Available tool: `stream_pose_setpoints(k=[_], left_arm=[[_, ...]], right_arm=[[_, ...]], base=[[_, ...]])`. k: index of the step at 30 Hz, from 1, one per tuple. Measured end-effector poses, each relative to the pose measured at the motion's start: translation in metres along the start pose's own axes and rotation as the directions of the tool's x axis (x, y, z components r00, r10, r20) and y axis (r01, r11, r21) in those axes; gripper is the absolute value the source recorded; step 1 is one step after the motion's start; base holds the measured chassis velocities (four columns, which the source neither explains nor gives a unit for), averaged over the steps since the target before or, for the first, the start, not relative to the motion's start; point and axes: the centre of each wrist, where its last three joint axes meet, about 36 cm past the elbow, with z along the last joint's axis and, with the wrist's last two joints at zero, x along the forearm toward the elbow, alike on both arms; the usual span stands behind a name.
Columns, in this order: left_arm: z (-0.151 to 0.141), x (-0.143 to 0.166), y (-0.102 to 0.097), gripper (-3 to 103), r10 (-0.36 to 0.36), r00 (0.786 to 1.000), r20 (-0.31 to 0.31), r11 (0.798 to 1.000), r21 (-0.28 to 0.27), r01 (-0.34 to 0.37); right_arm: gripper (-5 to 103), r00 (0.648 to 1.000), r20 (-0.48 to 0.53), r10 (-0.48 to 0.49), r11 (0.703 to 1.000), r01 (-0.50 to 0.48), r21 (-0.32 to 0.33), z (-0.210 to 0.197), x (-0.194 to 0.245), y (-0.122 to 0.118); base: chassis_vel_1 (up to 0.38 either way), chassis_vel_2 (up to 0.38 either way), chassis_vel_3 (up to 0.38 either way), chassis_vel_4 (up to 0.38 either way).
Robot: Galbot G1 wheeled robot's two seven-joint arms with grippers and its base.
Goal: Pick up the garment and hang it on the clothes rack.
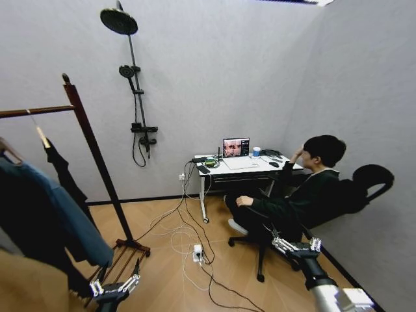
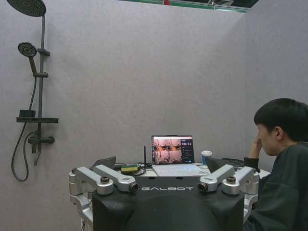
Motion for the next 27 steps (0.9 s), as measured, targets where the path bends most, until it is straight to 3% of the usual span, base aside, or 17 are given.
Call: stream_pose_setpoints(k=[11, 27], left_arm=[[0.0000, 0.0000, 0.0000, 100, 0.000, 1.000, 0.000, 1.000, 0.000, 0.000], [0.0000, 0.0000, 0.0000, 100, 0.000, 1.000, 0.000, 1.000, 0.000, 0.000]], right_arm=[[100, 1.000, 0.000, 0.000, 1.000, 0.000, 0.000, 0.0000, 0.0000, 0.0000], [100, 1.000, 0.000, 0.000, 1.000, 0.000, 0.000, 0.0000, 0.0000, 0.0000]], base=[[0.285, -0.280, -0.285, 0.268], [0.341, -0.380, -0.325, 0.379]])
